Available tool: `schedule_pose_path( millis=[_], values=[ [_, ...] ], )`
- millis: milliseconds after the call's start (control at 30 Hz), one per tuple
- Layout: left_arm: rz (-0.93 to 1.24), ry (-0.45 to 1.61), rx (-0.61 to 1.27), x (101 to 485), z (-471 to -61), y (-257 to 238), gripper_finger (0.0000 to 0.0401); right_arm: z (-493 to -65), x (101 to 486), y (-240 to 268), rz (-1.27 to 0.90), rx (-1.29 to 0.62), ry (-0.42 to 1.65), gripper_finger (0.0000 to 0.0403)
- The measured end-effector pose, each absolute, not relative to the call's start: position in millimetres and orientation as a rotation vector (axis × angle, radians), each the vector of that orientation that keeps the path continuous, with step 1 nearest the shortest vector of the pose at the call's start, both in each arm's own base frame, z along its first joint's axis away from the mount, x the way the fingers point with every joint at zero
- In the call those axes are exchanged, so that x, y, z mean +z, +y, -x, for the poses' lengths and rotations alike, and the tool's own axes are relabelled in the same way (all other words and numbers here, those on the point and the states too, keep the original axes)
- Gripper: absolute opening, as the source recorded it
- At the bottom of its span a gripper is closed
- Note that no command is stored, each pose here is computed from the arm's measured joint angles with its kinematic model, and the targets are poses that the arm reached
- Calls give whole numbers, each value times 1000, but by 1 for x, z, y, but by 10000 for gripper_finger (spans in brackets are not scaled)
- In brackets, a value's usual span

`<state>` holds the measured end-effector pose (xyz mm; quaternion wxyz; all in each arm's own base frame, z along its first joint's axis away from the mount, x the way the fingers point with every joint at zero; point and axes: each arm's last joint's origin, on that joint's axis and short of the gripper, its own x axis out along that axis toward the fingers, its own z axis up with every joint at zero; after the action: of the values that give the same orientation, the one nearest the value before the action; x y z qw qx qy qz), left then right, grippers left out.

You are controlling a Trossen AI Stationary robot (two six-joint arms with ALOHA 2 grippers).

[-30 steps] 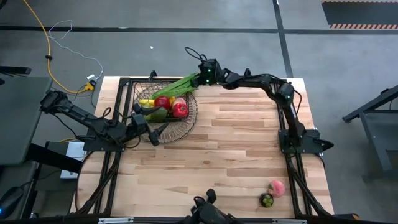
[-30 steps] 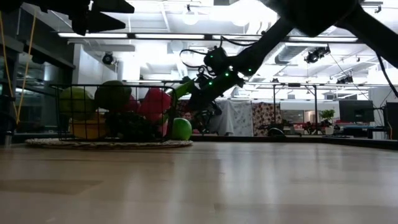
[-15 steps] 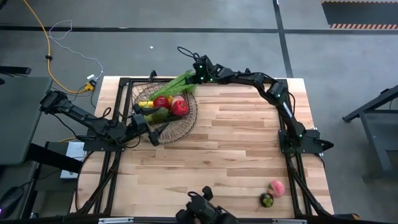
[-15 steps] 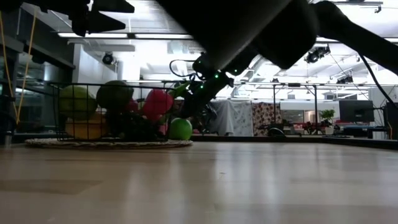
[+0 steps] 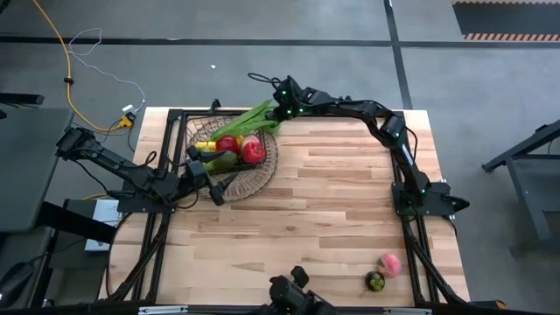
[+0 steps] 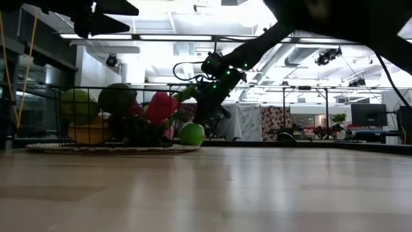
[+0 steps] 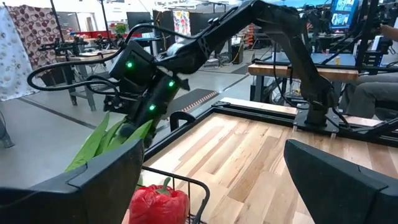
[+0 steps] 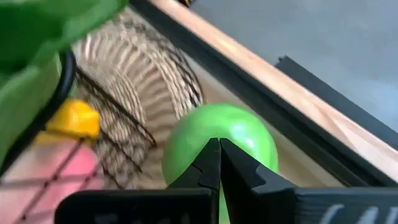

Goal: Build produce basket
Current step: Put the green apple into the wire basket

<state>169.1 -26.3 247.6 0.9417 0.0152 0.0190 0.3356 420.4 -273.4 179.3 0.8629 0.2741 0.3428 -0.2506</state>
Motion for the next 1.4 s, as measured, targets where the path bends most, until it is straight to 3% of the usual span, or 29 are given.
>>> schedule_pose_path(
  millis=[300,800,1167,1400],
  values=[
    [-31,39,684,248,-169,-26,376,-403,194,-262,-510,-559,888,0],
    [-39,50,684,246,-169,-26,376,-382,174,-232,-422,-576,1187,0],
    [-34,54,684,246,-169,-26,376,-323,222,-203,-362,-640,971,0],
    [-16,45,685,246,-169,-26,376,-307,215,-203,-368,-676,663,0]
  ],
)
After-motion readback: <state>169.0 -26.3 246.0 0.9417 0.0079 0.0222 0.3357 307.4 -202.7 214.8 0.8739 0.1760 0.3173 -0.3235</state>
